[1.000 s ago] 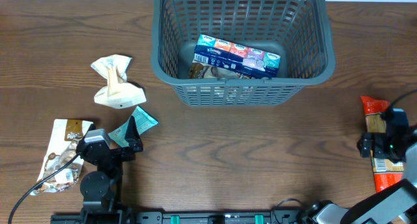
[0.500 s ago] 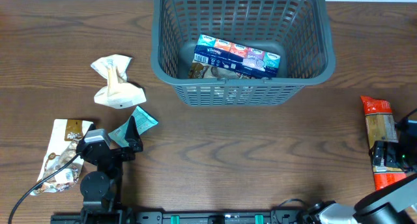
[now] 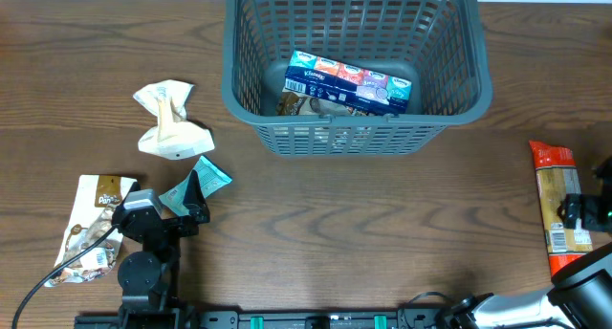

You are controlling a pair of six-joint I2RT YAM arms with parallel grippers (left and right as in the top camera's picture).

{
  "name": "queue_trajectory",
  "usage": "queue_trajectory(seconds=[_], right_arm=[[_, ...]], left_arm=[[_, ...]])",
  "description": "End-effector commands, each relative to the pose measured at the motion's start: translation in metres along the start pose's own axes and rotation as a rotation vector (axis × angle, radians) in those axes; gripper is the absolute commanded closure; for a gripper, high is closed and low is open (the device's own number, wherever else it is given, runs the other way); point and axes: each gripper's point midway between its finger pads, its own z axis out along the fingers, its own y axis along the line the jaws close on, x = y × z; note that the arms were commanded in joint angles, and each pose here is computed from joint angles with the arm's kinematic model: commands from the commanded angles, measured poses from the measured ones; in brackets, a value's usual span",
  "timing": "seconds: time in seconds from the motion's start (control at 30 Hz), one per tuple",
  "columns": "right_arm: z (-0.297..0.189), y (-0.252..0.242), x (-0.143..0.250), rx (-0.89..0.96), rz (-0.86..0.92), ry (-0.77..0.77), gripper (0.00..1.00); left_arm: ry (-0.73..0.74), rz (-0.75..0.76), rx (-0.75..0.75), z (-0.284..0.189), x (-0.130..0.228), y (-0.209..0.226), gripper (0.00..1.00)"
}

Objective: Pack container
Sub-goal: 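Grasp the pasta packet with the right gripper and lift it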

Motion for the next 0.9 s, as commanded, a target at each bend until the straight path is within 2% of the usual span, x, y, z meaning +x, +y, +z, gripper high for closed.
queue_trajectory(seconds=[0.0,0.87], right_arm=[[0.004,0.003,-0.017,-0.011,-0.040,-0.016,0.01],[0.039,0.036,-0.007,-0.154,-0.056,0.058,0.01]], left_arm=[[0.045,-0.004,-0.010,0.002,0.018,0.003,0.01],[0.045,-0.004,-0.010,0.002,0.017,0.003,0.01]])
